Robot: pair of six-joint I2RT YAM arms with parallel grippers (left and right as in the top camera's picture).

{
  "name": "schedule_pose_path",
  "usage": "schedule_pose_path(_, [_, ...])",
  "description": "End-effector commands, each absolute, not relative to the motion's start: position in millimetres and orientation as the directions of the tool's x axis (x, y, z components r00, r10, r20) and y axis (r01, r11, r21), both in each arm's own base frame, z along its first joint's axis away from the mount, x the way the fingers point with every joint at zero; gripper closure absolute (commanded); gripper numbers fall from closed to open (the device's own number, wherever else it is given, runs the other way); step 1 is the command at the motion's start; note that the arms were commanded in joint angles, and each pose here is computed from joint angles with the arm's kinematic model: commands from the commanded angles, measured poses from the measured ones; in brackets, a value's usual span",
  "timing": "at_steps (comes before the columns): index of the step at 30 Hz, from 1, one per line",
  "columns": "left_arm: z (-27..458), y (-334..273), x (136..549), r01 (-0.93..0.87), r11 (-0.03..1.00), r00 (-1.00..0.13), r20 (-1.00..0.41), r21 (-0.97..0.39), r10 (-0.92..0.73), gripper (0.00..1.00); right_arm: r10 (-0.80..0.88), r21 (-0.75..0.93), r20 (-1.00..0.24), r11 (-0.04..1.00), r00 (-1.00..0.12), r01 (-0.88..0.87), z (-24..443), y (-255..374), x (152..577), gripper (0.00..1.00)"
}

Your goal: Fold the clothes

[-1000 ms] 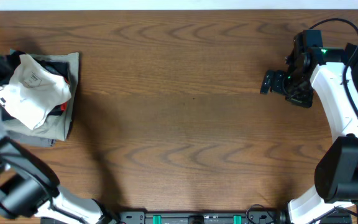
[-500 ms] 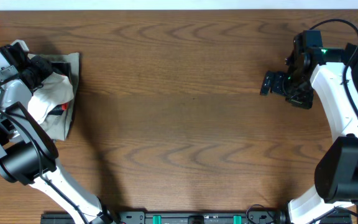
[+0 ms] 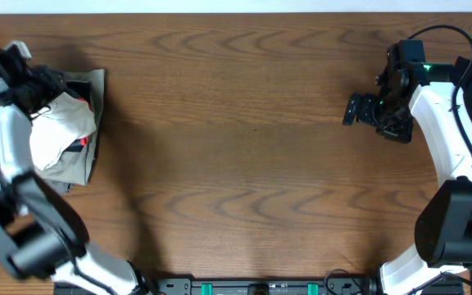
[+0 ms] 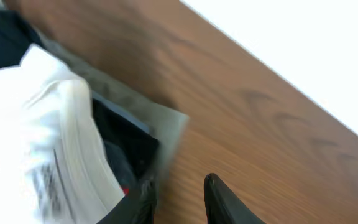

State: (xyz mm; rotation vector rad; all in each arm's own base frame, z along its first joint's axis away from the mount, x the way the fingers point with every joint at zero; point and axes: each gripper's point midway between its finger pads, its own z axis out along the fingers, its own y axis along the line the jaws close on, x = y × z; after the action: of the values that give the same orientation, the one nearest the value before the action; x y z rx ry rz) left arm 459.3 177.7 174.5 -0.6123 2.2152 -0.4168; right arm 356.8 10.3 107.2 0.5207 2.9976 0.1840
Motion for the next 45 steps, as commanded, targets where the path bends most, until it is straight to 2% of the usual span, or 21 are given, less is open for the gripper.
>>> schedule_pose_path(1, [206.1,163.1,443.2,-0.270,0.828,-0.572,-0.610,-0.492,-0.548,0.71,0.328,0.143,-0.088,0.939,-0.941,0.314,110.2,11.9,360.6,0.01])
schedule_pose_path(6, [171.9,149.1,413.4,-0.370,0.781,-0.660,-0.449,-0.504,-0.602,0.77,0.328,0.147,-0.098,0.939,-0.940,0.312,110.5,11.9,363.2,0.01])
schedule_pose_path(9, [141.5,151.1,402.8,-0.426,0.773,-0.686,-0.389,-0.471,-0.615,0.78,0.327,0.146,-0.098,0.939,-0.940,0.312,110.4,11.8,363.2,0.01])
schedule_pose_path(16, [80.0,152.4,400.3,-0.470,0.749,-0.715,-0.297,-0.467,-0.633,0.77,0.320,0.146,-0.100,0.941,-0.942,0.305,110.5,11.8,363.5,0.01])
schedule_pose_path(20, [52.2,145.3,407.7,-0.457,0.723,-0.732,-0.242,-0.519,-0.636,0.77,0.320,0.146,-0.100,0.941,-0.942,0.305,110.5,11.8,363.4,0.01])
schedule_pose_path(23, [52.9,136.0,412.3,-0.416,0.707,-0.745,-0.232,-0.572,-0.626,0.77,0.320,0.145,-0.099,0.941,-0.942,0.305,110.5,11.8,363.2,0.01])
schedule_pose_path(27, [79.3,123.0,418.8,-0.304,0.709,-0.760,-0.287,-0.637,-0.583,0.77,0.320,0.146,-0.100,0.941,-0.942,0.305,110.5,11.8,363.4,0.01])
schedule_pose_path(33, [132.0,118.0,414.1,-0.242,0.733,-0.732,-0.376,-0.635,-0.567,0.76,0.320,0.145,-0.099,0.941,-0.942,0.305,110.5,11.8,363.2,0.01])
schedule_pose_path(36, [163.3,112.7,405.3,-0.214,0.750,-0.715,-0.422,-0.626,-0.557,0.67,0.321,0.146,-0.100,0.941,-0.942,0.305,110.5,11.8,363.4,0.01])
schedule_pose_path(37, [174.3,110.4,401.5,-0.205,0.756,-0.709,-0.438,-0.622,-0.553,0.59,0.321,0.146,-0.100,0.941,-0.942,0.305,110.5,11.8,363.5,0.01])
schedule_pose_path(38, [186.1,107.9,397.3,-0.194,0.762,-0.701,-0.457,-0.618,-0.548,0.43,0.321,0.146,-0.100,0.941,-0.942,0.305,110.6,11.9,363.5,0.02])
schedule_pose_path(39, [196.8,105.4,393.1,-0.184,0.768,-0.693,-0.473,-0.613,-0.544,0.20,0.321,0.146,-0.101,0.941,-0.942,0.305,110.6,11.9,363.6,0.03])
schedule_pose_path(40, [205.9,103.0,389.3,-0.175,0.773,-0.686,-0.488,-0.610,-0.540,0.02,0.321,0.147,-0.103,0.941,-0.941,0.305,110.7,11.9,364.2,0.03])
schedule_pose_path(45, [249.0,90.6,368.4,-0.130,0.800,-0.647,-0.562,-0.585,-0.516,0.02,0.335,0.183,-0.158,0.934,-0.929,0.306,124.1,14.4,375.7,0.03])
